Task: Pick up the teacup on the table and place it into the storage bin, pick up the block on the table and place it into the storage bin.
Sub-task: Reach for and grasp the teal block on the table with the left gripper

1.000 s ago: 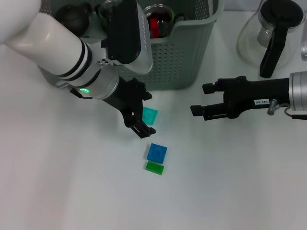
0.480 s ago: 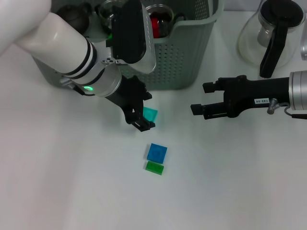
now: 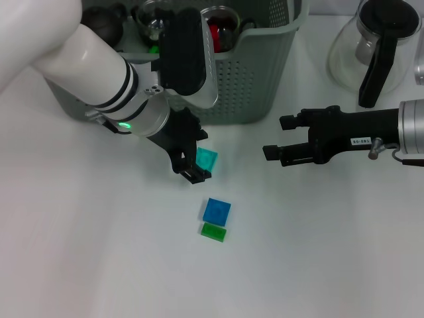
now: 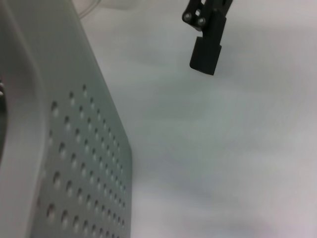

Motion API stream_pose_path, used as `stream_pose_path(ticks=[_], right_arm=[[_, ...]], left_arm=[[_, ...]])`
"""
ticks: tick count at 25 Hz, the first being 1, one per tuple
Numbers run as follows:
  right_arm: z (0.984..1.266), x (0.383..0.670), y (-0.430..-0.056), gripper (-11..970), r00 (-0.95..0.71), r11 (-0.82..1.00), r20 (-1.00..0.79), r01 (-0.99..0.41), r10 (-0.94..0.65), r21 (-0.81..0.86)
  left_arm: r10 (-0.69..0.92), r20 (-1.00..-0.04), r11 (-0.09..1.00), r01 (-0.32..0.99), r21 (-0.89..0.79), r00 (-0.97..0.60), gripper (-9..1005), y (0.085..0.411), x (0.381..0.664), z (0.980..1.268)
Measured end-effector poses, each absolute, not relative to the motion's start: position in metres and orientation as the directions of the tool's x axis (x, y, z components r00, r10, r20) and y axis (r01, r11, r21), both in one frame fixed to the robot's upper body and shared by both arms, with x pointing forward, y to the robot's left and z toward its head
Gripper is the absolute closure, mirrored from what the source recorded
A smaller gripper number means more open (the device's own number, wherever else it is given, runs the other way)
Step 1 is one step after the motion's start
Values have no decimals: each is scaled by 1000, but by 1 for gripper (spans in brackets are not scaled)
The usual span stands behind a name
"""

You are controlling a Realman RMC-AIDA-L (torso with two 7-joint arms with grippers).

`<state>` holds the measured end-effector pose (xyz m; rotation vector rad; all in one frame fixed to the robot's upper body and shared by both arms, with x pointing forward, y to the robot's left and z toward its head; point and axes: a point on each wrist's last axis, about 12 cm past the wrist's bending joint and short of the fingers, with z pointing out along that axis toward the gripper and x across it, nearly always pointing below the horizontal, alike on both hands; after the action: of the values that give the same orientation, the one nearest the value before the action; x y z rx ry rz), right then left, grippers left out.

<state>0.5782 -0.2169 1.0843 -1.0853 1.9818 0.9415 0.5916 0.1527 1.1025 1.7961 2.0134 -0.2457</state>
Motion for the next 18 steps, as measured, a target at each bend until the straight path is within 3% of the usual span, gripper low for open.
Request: stream_pose_path(ticks=[18], right_arm=[[1083, 578, -218, 77, -423, 396, -819, -879, -388, 266]], left_arm=[[906, -417, 143, 978, 150, -69, 216, 149, 591, 1095]])
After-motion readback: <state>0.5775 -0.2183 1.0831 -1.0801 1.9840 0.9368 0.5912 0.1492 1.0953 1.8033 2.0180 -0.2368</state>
